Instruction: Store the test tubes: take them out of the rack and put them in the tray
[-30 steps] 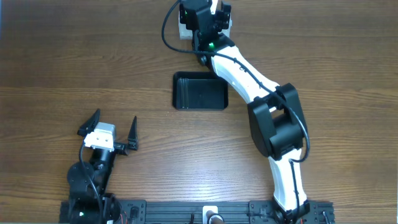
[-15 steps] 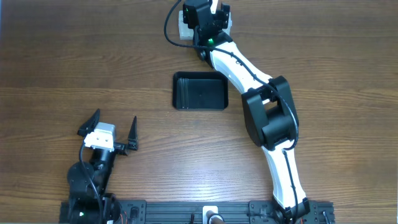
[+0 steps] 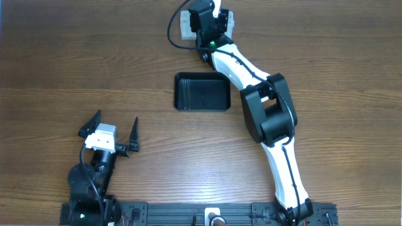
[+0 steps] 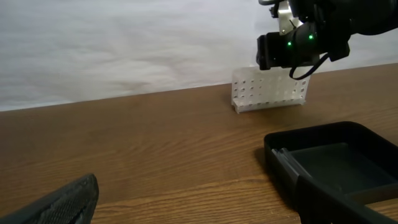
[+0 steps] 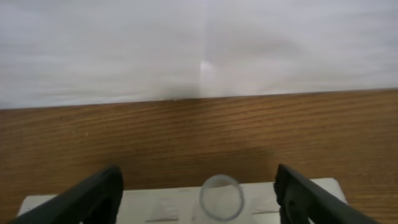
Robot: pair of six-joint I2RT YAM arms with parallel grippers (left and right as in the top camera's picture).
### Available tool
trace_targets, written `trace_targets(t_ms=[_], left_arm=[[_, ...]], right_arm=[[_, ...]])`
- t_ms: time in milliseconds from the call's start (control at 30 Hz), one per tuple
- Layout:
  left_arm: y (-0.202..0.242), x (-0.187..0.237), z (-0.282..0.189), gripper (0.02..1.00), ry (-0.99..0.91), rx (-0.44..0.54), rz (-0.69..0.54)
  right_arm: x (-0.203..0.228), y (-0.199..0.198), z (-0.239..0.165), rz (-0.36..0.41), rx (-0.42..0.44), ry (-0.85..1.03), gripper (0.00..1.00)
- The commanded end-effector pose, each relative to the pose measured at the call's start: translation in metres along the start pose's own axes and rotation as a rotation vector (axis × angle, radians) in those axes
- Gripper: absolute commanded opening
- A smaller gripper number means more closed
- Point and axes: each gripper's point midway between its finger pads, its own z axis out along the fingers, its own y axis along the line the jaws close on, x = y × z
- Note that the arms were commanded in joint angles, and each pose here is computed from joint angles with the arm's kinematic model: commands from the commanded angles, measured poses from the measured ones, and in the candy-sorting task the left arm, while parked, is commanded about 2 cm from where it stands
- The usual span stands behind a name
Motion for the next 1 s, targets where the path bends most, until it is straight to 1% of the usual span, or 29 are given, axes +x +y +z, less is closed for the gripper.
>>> trace_targets(t_ms=[33, 167, 267, 567, 733, 867, 1000], left_arm=[[-0.0031, 0.0005, -0.0001, 1.000, -0.004, 0.016, 0.015], [-0.0031, 0.0005, -0.0001, 1.000, -0.004, 0.016, 0.015], [-0.0031, 0.0004, -0.0001, 1.000, -0.004, 0.016, 0.015], [-0.0031, 0.0005, -0.0001, 1.000, -0.004, 0.016, 0.015], [-0.0031, 0.0005, -0.0001, 1.000, -0.004, 0.016, 0.015], [-0.0031, 0.0004, -0.0001, 0.998, -0.004, 0.016, 0.015], [-0.0031, 0.0004, -0.0001, 1.000, -0.004, 0.016, 0.015]], right_arm=[[-0.0085, -0.0033, 0.0023, 0.007, 0.009, -0.018, 0.617], [-0.0076, -0.0061, 0.0024, 0.005, 0.023, -0.016, 0.527], [-0.0075, -0.0065, 0.0024, 0.004, 0.025, -0.015, 0.487], [-0.0075, -0.0099, 0.0026, 0.002, 0.042, -0.016, 0.308], [-0.0068, -0.0108, 0.0028, 0.001, 0.044, -0.013, 0.246], [-0.0069, -0.0107, 0.0028, 0.002, 0.043, -0.013, 0.163], [-0.0069, -0.0107, 0.0028, 0.002, 0.043, -0.013, 0.148]])
